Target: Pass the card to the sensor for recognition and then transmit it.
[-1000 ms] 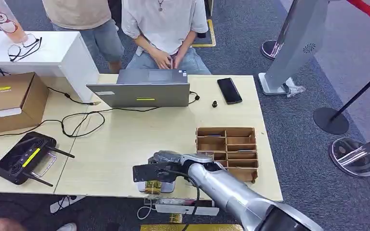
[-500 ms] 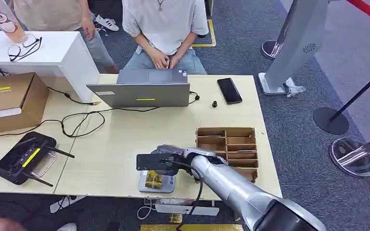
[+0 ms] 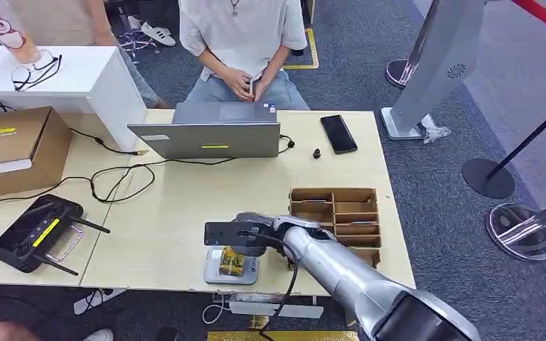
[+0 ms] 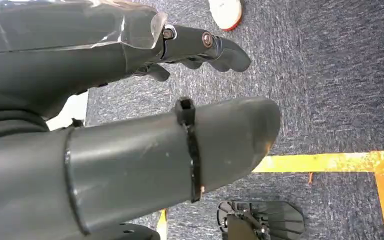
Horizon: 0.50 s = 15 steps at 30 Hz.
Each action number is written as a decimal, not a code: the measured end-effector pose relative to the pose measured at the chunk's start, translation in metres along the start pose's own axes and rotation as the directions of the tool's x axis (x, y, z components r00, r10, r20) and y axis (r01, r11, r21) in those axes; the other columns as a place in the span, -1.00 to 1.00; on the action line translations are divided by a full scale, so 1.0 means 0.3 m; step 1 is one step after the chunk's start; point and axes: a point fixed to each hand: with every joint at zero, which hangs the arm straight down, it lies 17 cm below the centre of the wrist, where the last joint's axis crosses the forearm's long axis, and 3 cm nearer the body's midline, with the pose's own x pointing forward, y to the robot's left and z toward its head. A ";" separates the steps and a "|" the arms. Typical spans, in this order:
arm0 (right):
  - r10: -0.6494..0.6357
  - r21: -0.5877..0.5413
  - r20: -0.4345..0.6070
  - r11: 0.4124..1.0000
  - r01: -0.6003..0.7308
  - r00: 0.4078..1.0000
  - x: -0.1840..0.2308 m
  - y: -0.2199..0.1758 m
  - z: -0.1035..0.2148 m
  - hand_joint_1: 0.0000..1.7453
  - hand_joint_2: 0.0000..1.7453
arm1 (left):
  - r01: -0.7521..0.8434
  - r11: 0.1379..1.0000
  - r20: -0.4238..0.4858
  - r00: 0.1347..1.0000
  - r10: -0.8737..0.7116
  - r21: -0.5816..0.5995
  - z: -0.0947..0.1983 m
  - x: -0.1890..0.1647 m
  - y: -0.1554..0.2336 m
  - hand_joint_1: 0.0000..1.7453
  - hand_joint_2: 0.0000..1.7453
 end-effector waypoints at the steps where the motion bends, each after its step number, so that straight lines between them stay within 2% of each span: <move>1: -0.002 0.002 -0.002 1.000 0.002 1.000 0.001 0.005 -0.002 1.00 1.00 | 0.000 1.000 0.000 1.000 0.000 0.000 0.000 0.000 0.000 -1.00 -1.00; 15: -0.013 0.010 -0.033 1.000 0.013 0.999 -0.024 0.029 -0.011 1.00 1.00 | -0.002 1.000 -0.001 1.000 0.002 0.000 0.000 -0.001 0.000 -1.00 -1.00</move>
